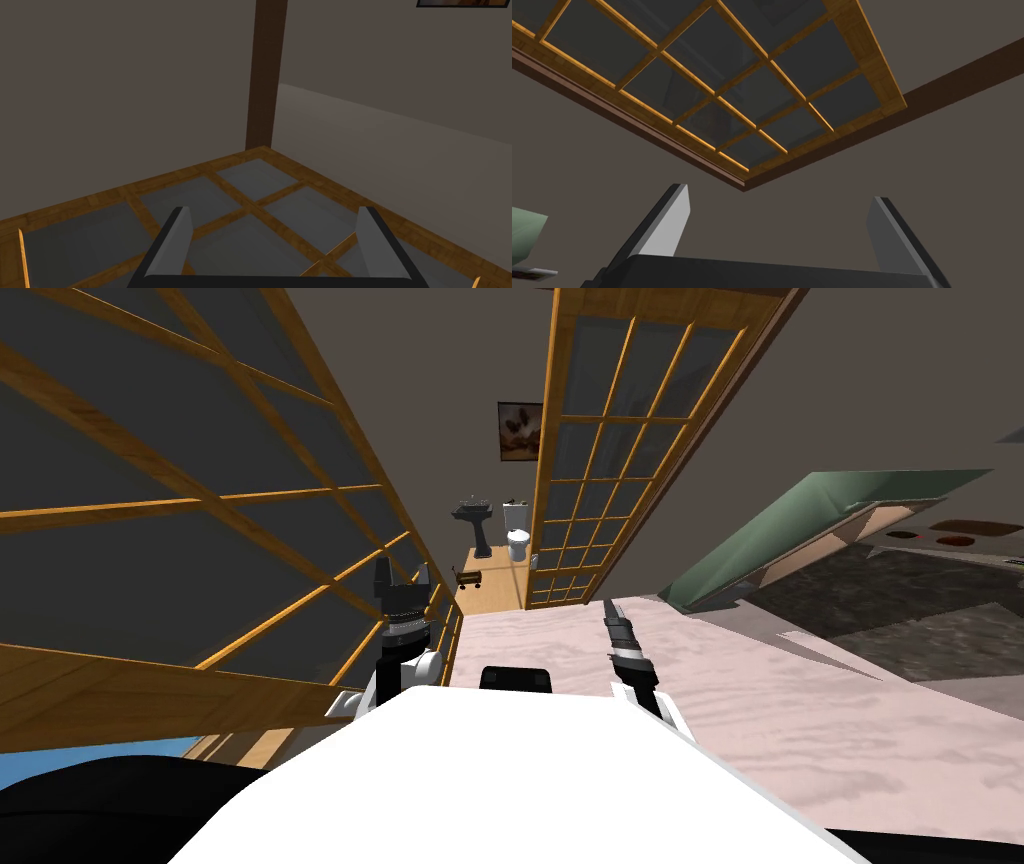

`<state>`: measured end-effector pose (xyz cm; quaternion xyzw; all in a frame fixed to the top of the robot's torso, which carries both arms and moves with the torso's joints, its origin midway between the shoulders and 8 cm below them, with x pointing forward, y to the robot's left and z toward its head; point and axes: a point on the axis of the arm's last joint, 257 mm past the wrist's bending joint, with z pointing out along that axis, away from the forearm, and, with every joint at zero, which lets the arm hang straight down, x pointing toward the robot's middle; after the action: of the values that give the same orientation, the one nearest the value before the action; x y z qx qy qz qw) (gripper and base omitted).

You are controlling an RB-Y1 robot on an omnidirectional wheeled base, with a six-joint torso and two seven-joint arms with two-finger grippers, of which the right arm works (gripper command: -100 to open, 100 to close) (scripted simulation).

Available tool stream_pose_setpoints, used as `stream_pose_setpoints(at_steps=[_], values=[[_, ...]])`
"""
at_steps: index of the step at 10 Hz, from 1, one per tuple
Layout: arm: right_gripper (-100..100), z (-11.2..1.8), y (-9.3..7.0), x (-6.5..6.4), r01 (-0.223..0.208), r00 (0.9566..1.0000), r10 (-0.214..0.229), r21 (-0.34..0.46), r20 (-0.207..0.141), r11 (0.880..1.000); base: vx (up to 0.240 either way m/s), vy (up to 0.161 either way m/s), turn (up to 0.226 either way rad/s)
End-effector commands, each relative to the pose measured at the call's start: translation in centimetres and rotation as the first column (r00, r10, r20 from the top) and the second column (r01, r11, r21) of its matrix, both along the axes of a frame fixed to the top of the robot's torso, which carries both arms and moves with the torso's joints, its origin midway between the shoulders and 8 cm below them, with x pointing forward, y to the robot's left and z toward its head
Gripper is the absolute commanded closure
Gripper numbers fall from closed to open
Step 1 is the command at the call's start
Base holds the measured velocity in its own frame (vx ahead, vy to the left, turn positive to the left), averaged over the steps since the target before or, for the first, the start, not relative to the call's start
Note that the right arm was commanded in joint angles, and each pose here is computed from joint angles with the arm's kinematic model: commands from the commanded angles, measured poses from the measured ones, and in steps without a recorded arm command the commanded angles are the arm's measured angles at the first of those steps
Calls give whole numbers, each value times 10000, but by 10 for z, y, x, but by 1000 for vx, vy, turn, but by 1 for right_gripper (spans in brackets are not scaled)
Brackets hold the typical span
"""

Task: Pull the door open

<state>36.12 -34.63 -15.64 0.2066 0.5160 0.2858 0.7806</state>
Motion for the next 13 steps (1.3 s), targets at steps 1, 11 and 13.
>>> stream_pose_setpoints(at_steps=[1, 11, 13], values=[[-100, -10, -4, -2, 134, 9998, -140, -368, -144, 9992, 111, 18, 48], [-100, -70, -23, -24, 700, 9903, -967, -2420, -1002, 9677, 116, 26, 54], [-100, -87, -27, -32, 779, 9856, -1180, -2938, -1213, 9527, 155, 39, 81]])
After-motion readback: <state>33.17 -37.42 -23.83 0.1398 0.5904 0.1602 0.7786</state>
